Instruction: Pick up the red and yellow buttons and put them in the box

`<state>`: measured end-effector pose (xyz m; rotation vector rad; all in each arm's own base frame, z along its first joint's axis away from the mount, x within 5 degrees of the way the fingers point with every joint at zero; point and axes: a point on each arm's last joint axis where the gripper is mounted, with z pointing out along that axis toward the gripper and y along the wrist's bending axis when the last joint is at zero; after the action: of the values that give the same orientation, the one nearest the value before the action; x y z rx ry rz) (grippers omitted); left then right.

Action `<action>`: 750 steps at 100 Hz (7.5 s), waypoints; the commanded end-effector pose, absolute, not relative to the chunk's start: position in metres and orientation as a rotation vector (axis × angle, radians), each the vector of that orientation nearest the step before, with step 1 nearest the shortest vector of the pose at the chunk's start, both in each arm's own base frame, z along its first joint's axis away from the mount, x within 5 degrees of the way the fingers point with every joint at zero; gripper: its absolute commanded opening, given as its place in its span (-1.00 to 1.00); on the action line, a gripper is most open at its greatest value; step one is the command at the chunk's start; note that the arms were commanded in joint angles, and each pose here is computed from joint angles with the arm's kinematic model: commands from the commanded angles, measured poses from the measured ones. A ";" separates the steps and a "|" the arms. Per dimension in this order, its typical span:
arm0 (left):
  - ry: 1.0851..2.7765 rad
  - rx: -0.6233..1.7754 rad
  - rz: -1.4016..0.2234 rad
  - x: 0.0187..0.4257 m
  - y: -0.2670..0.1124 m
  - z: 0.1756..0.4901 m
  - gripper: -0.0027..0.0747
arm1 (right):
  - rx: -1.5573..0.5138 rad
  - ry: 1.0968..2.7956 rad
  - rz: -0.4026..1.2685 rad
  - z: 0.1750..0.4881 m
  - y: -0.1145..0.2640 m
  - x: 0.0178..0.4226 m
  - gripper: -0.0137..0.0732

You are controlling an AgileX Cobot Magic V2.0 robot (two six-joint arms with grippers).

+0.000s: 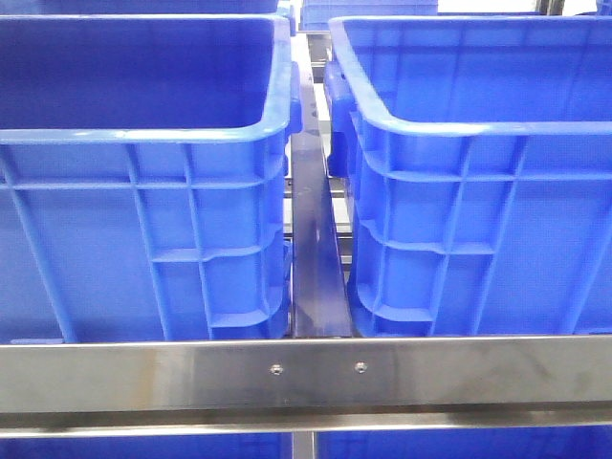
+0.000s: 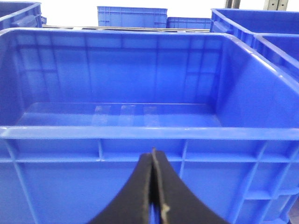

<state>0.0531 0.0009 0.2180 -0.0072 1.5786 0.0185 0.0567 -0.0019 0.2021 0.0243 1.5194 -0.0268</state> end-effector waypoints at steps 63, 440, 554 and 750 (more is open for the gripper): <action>1.727 0.000 0.017 0.069 0.001 0.329 -0.98 | 0.010 1.403 -0.024 0.216 -0.001 0.053 -0.78; 2.544 0.162 0.012 0.413 -0.029 0.279 -0.40 | 0.010 1.403 -0.024 0.216 -0.001 0.053 -0.78; 2.135 1.053 -0.459 0.312 -0.152 0.379 -0.40 | 0.010 1.403 -0.024 0.216 -0.001 0.053 -0.78; 2.040 1.350 -0.709 0.262 -0.219 0.379 -0.45 | 0.063 1.627 -0.056 0.275 -0.006 0.050 -0.77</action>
<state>0.2731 -0.2190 0.3491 1.4029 2.1431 -0.6608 0.0470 -0.0054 0.2509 0.0646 1.6333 -0.0527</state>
